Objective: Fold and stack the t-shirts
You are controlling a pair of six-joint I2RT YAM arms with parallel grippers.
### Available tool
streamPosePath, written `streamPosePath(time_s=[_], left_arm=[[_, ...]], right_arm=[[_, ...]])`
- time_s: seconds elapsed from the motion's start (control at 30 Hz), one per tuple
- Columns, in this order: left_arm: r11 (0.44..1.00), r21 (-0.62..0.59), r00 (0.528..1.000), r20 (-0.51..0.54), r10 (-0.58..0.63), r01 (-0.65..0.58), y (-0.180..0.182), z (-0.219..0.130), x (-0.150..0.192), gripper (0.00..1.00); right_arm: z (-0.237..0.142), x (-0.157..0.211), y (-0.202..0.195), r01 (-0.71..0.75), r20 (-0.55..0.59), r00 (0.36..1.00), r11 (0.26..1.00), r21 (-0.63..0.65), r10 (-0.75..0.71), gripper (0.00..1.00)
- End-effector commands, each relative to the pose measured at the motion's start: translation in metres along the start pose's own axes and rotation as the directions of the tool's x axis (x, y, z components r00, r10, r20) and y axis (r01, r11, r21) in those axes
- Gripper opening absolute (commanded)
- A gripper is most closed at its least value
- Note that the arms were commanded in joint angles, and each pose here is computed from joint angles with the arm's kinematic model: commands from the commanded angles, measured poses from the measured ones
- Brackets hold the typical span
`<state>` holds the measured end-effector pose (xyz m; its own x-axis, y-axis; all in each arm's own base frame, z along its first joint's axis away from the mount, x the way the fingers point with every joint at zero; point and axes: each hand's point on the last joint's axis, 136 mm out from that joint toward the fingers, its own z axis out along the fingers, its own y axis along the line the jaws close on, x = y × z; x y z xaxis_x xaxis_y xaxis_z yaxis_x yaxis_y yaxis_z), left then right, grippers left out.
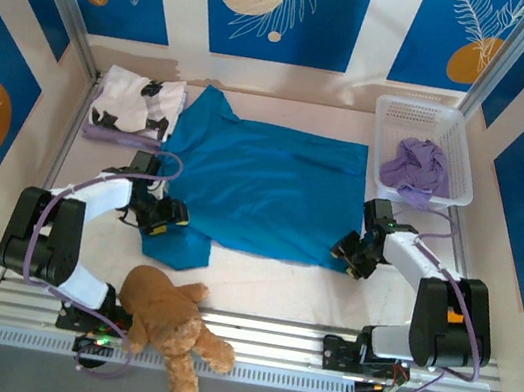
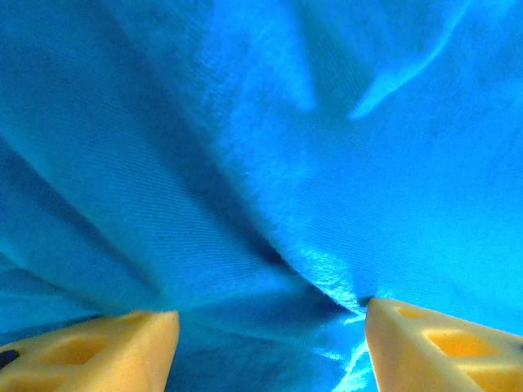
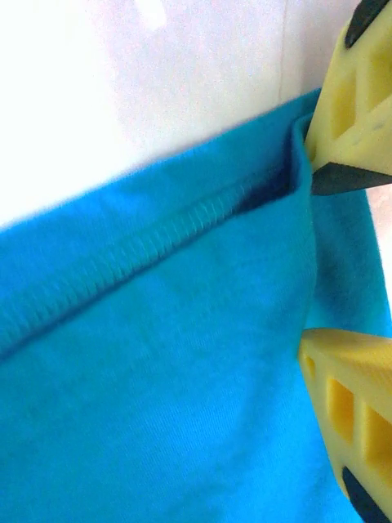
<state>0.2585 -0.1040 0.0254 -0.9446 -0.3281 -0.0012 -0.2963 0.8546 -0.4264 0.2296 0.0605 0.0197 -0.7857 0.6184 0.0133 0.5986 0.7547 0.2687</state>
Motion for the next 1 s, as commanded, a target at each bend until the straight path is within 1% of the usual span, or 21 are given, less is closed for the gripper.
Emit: streamPosePath(time_s=[0.0,0.07,0.13,0.2,0.27,0.37,0.5,0.67,0.77,0.87,0.97], left_arm=[[0.994,-0.111,0.998,-0.054,-0.021,0.015,0.026,0.004,0.019,0.65],[0.993,-0.113,0.998,-0.056,-0.032,0.025,0.027,0.003,0.021,0.65],[0.996,-0.087,0.998,-0.058,-0.028,0.023,0.022,0.003,0.020,0.65],[0.995,-0.099,0.998,-0.058,-0.017,0.012,0.021,0.001,0.017,0.65],[0.996,-0.091,0.998,-0.066,-0.009,0.003,0.016,-0.003,0.015,0.65],[0.998,-0.059,1.000,-0.026,0.003,-0.005,0.006,-0.015,0.010,0.65],[0.999,-0.045,0.999,0.017,0.032,-0.031,-0.007,-0.034,0.000,0.65],[0.998,-0.043,0.998,0.045,0.053,-0.051,-0.019,-0.048,-0.013,0.65],[0.998,-0.028,0.996,0.070,0.052,-0.050,-0.023,-0.050,-0.019,0.66],[0.997,-0.060,0.998,0.040,0.044,-0.041,-0.021,-0.057,-0.015,0.66],[0.995,-0.095,0.996,0.072,0.045,-0.038,-0.016,-0.069,-0.018,0.66]], right_arm=[[-0.001,-0.002,-0.021,-0.033,0.022,0.999,0.998,0.059,0.032,0.49],[-0.002,-0.003,-0.021,-0.042,0.014,0.999,0.998,0.041,0.041,0.49],[-0.006,-0.004,-0.015,-0.024,0.007,1.000,1.000,-0.002,0.024,0.49],[-0.019,-0.005,-0.009,-0.009,0.011,1.000,1.000,-0.017,0.009,0.49],[-0.036,-0.008,-0.003,0.012,0.045,0.999,0.999,-0.034,-0.011,0.49],[-0.052,-0.011,-0.003,0.006,0.100,0.995,0.998,-0.059,0.000,0.50],[-0.063,-0.006,0.004,0.008,0.092,0.996,0.992,-0.126,0.004,0.50],[-0.076,-0.005,0.005,0.059,0.114,0.992,0.990,-0.129,-0.044,0.50],[-0.083,-0.009,0.000,0.062,0.134,0.990,0.988,-0.144,-0.042,0.50],[-0.088,-0.010,-0.010,0.027,0.131,0.991,0.986,-0.165,-0.005,0.50],[-0.093,-0.013,-0.010,0.011,0.159,0.987,0.976,-0.218,0.024,0.50]])
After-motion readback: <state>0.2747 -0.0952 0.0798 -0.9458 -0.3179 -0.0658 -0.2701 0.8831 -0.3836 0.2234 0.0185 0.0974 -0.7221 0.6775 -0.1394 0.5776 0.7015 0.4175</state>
